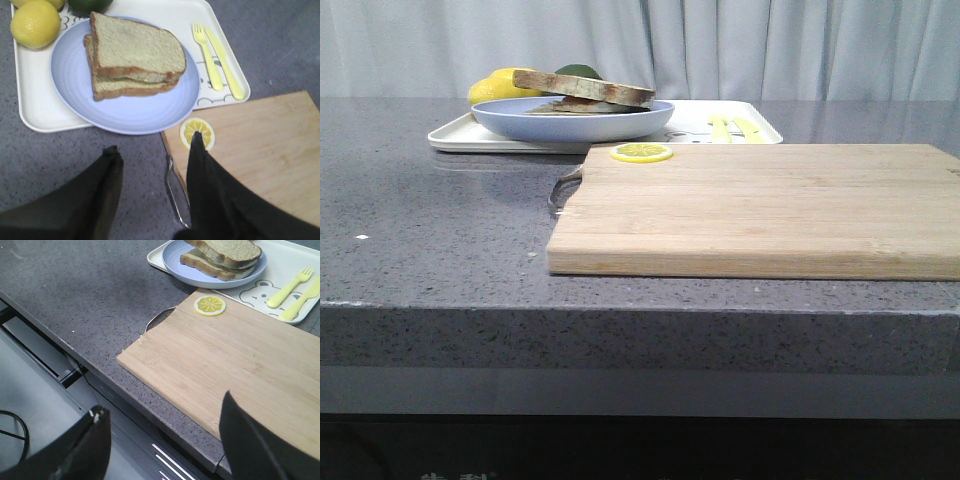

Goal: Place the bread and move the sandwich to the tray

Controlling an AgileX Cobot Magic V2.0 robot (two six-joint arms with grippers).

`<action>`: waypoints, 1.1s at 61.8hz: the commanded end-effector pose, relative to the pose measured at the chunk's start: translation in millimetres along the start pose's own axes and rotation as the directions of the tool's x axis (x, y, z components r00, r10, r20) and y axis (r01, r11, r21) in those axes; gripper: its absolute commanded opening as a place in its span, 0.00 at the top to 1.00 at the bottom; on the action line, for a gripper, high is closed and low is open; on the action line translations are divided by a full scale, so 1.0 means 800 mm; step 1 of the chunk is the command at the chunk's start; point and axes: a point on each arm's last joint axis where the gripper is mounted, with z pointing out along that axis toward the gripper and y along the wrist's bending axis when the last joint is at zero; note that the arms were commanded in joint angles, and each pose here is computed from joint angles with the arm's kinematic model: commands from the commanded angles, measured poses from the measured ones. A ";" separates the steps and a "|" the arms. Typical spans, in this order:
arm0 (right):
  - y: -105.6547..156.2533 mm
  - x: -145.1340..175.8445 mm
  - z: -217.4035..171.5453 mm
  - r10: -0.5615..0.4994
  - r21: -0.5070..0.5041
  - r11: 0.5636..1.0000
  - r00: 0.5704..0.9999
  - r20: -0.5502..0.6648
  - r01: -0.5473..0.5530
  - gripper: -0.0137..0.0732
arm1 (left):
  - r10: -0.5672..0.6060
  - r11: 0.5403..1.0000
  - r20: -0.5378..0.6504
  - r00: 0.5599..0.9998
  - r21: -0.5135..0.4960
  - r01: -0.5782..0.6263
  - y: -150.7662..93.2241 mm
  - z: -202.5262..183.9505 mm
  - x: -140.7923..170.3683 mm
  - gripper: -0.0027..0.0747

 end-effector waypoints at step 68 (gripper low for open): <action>0.001 -0.012 -0.005 0.006 0.003 1.000 0.997 0.072 -0.006 0.38 | 0.303 0.953 0.381 0.873 -0.148 -0.266 -0.021 -0.152 0.236 0.60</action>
